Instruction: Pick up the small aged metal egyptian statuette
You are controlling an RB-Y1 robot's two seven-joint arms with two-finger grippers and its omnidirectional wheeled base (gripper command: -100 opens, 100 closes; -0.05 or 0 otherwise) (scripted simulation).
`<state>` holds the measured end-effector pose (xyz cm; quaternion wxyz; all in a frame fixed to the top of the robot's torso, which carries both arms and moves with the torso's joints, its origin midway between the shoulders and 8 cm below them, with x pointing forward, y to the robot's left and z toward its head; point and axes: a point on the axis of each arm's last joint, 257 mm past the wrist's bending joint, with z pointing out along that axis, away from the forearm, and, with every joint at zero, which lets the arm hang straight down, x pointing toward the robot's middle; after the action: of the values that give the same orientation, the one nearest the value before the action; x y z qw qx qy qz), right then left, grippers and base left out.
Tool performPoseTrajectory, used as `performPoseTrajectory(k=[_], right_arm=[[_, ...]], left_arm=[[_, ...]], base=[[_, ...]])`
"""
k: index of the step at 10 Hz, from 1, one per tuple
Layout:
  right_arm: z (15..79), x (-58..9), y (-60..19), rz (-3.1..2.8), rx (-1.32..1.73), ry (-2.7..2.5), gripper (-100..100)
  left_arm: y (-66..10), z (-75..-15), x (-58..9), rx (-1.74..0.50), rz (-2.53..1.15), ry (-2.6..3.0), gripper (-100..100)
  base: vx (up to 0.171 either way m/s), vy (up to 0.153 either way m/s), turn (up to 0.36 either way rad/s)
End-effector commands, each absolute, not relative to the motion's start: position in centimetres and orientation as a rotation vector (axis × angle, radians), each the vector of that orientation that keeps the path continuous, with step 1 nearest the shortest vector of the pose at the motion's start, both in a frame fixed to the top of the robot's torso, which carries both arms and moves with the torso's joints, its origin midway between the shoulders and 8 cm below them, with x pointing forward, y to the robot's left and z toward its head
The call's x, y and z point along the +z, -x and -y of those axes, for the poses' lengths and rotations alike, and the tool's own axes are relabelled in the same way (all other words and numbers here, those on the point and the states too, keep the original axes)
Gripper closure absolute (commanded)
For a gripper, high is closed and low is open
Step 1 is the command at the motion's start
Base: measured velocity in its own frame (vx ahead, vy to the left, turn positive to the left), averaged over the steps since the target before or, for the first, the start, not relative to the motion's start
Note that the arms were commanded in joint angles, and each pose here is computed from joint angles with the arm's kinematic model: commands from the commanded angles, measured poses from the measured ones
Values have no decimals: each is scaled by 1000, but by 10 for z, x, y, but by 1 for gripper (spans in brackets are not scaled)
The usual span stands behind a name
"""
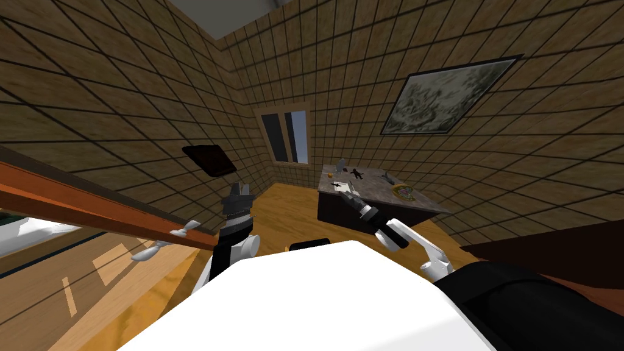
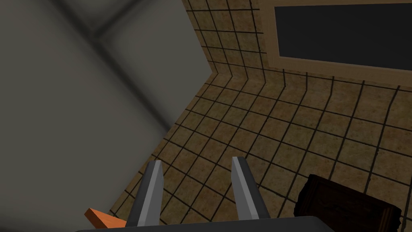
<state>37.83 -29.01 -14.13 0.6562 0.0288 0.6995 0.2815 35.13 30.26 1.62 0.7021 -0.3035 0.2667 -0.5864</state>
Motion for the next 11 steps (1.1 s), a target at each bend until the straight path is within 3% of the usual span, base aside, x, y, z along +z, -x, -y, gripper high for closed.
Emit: performPoseTrajectory(k=[1, 11], right_arm=[[305, -164, -378, -1656, 567, -29, -100], [374, -229, -364, -1920, 285, 204, -100]], left_arm=[[-351, -303, 16, -1305, -594, 676, 0], [-351, -303, 16, -1305, -594, 676, 0]], base=[[-2, 28, 98], [10, 22, 63]])
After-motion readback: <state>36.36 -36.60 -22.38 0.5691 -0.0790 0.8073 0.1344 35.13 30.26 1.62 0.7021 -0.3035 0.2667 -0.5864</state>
